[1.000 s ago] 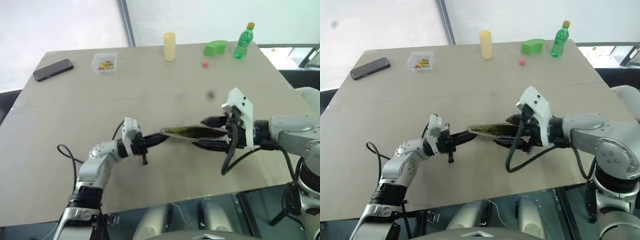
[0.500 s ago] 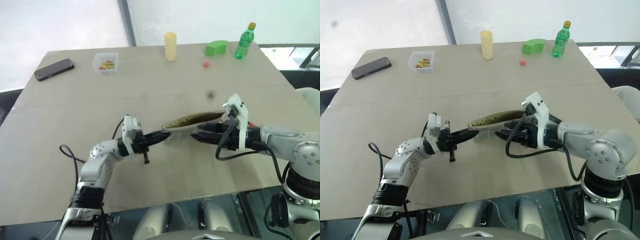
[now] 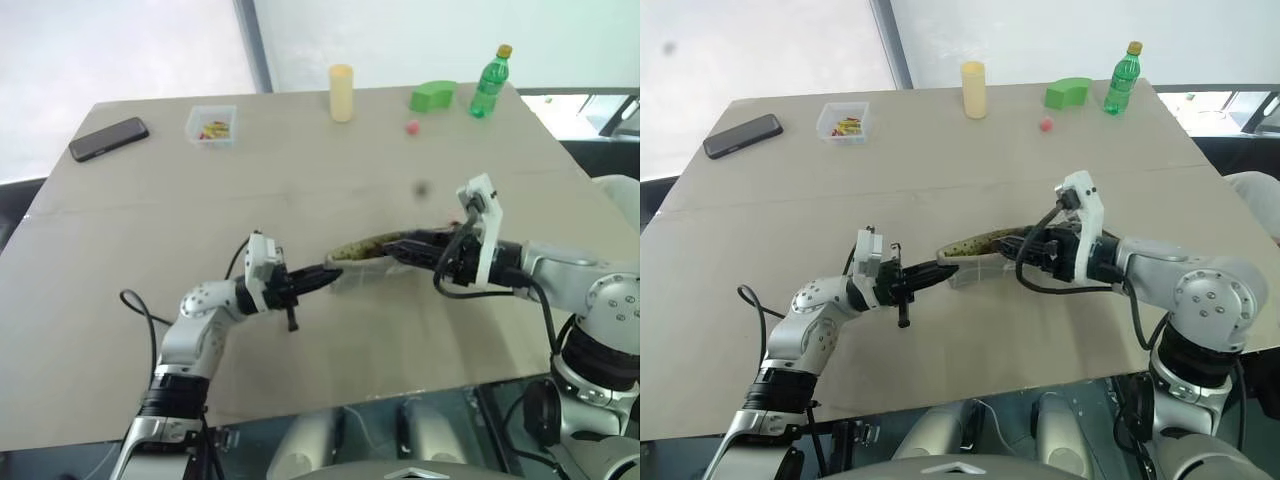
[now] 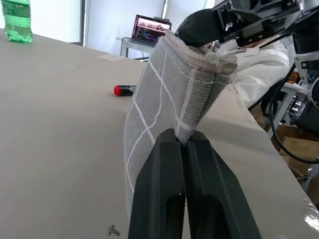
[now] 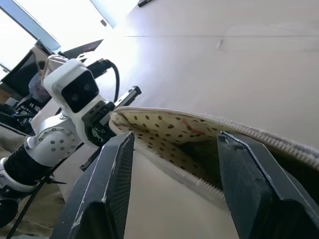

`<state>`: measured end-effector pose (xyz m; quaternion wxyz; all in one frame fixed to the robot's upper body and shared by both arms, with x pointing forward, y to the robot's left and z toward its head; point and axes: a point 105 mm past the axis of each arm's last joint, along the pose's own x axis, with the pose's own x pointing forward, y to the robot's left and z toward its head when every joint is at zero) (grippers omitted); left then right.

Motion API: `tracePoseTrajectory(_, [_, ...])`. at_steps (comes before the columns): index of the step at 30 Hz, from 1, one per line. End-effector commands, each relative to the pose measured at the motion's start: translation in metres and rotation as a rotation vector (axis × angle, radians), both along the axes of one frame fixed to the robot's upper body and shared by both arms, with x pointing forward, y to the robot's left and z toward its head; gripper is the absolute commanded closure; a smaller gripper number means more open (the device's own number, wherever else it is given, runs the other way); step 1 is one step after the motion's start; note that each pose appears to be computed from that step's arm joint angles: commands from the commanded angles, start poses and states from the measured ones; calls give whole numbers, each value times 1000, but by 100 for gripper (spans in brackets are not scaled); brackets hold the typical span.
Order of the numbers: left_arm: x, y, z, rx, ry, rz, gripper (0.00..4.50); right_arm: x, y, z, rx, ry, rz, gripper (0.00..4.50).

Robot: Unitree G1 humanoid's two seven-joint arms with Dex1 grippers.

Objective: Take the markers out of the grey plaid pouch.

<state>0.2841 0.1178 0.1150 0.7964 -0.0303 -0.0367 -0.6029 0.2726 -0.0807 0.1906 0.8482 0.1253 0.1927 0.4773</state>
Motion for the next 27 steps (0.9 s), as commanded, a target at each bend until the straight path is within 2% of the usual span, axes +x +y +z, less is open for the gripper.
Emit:
tracePoseTrajectory(1, [-4,-4,9,1,-58,-25,450,3,2,-8,-104,9,-6,184])
tracePoseTrajectory(6, [-7,-7,8,5,-72,-50,450,14,-4,-37,-346,28,-56,184])
tracePoseTrajectory(8, [-9,-7,7,5,-67,-56,450,22,-4,-44,-465,-63,-70,184])
tracePoseTrajectory(11, [-9,-7,5,-12,-41,-55,450,33,9,-37,-560,-312,-30,184])
tracePoseTrajectory(14, [-6,-7,7,-45,2,-43,450,37,21,-42,-731,-585,103,184])
tracePoseTrajectory(18, [-4,-7,8,-83,69,-42,450,44,34,-38,-757,-740,164,184])
tracePoseTrajectory(21, [-6,-11,15,-145,119,-74,450,39,32,-37,-829,-808,242,184])
tracePoseTrajectory(24, [-15,-17,28,-240,200,-163,450,28,5,-36,-968,-773,337,184])
tracePoseTrajectory(27, [-19,-20,37,-307,289,-207,450,13,-11,-19,-1016,-714,388,184])
